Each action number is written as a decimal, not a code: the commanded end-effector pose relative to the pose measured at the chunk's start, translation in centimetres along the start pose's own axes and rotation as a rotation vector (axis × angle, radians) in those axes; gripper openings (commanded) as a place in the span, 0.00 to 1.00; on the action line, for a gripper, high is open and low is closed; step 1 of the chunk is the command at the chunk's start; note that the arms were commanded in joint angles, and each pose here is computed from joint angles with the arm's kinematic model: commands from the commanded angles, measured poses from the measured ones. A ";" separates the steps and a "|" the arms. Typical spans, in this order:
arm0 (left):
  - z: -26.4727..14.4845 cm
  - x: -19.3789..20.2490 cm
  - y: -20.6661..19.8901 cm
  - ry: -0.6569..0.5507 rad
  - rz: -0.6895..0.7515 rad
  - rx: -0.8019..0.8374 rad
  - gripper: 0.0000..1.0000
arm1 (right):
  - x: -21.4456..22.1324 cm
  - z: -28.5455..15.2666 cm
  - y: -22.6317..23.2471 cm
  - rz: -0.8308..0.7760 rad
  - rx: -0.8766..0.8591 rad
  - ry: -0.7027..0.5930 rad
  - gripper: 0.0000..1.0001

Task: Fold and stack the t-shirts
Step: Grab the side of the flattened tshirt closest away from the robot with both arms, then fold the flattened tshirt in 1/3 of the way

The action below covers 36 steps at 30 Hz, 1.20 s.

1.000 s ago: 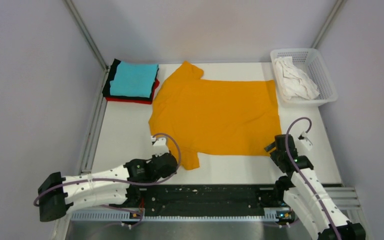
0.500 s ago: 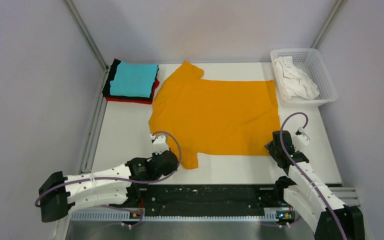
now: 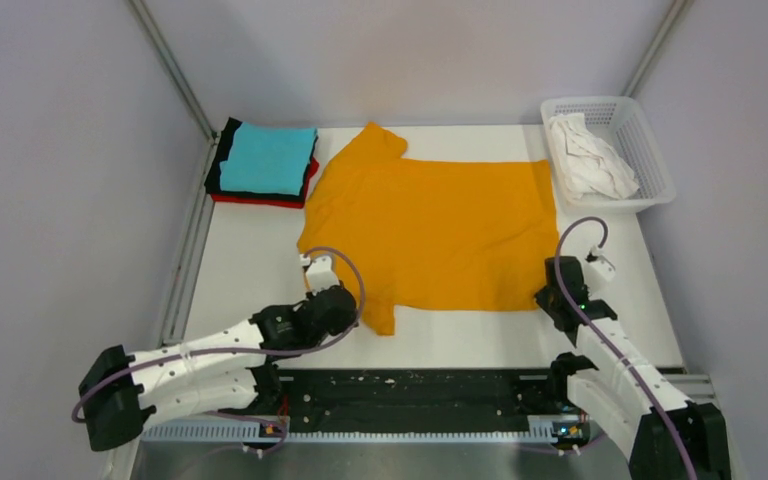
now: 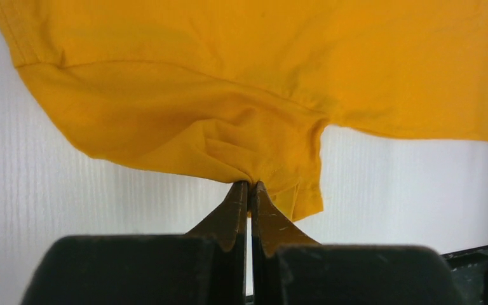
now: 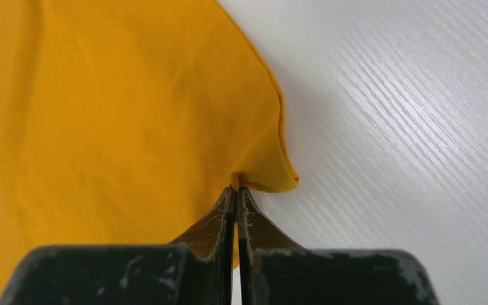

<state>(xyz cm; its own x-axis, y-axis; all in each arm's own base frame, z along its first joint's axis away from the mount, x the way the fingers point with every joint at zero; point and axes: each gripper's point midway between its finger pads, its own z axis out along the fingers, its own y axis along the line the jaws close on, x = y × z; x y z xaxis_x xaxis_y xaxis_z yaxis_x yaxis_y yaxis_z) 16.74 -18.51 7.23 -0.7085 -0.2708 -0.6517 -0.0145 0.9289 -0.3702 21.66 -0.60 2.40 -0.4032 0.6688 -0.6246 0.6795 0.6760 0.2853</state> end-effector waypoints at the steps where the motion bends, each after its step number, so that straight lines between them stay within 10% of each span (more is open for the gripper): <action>1: 0.3 -4.3 -3.2 -0.063 -0.054 0.090 0.00 | -3.3 -1.5 3.8 -0.023 -0.109 -0.046 0.00; 36: 12.5 -27.7 -3.1 -0.275 0.015 0.026 0.00 | -13.4 5.2 14.7 -0.071 -0.040 -0.162 0.00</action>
<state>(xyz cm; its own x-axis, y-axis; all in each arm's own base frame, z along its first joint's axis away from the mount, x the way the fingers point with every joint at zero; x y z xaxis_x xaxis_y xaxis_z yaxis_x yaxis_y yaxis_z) 42.25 -16.11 16.48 -0.5409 -0.3352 -0.7714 -0.0590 0.9300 -0.3628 37.71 -0.25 9.71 -0.4075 0.5643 -0.7180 0.6172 0.7497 0.2388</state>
